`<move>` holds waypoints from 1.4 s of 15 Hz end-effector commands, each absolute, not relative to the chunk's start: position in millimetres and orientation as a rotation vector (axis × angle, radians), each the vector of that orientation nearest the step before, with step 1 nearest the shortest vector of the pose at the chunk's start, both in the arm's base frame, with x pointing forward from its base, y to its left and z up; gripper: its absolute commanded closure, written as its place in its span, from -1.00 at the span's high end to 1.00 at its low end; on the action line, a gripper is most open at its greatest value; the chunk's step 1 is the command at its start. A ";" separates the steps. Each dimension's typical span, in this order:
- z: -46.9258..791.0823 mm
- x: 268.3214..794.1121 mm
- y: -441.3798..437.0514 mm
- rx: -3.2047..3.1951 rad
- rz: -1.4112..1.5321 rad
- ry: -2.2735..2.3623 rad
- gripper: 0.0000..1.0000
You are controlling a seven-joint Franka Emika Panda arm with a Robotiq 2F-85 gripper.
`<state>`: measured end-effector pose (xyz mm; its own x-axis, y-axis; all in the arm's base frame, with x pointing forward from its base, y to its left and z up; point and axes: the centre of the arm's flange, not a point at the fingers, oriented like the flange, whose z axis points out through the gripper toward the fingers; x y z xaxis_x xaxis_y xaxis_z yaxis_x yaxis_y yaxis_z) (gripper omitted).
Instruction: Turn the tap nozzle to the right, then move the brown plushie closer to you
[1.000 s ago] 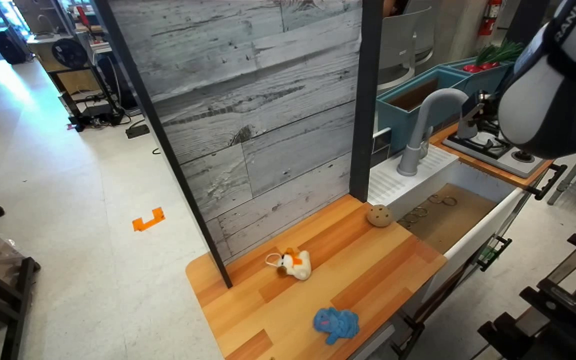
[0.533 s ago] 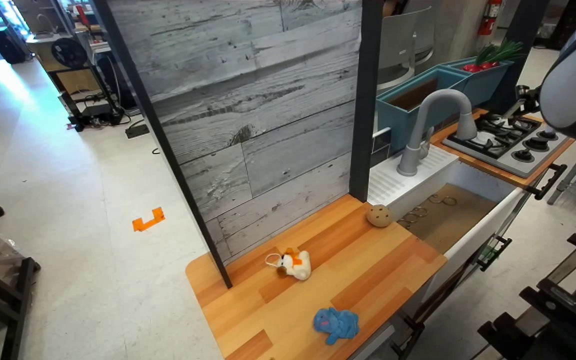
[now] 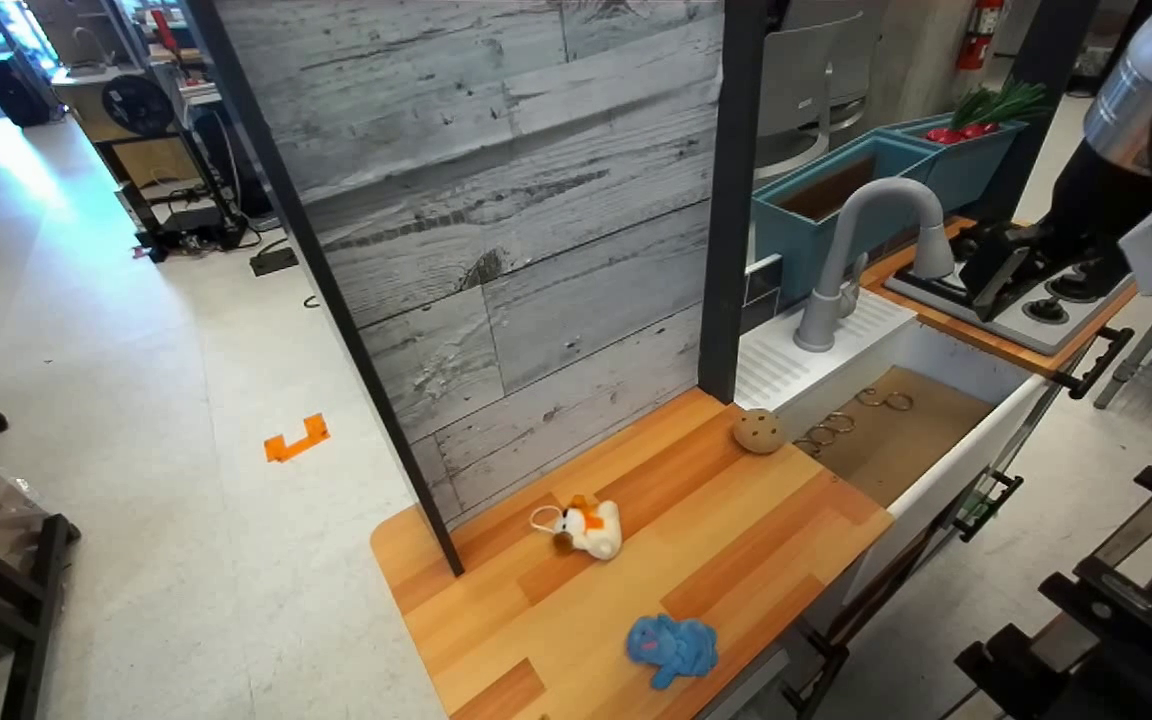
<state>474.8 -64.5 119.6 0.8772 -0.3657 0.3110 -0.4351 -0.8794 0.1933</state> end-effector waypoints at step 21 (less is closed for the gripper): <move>126.1 566.2 74.2 3.041 -0.088 0.174 1.00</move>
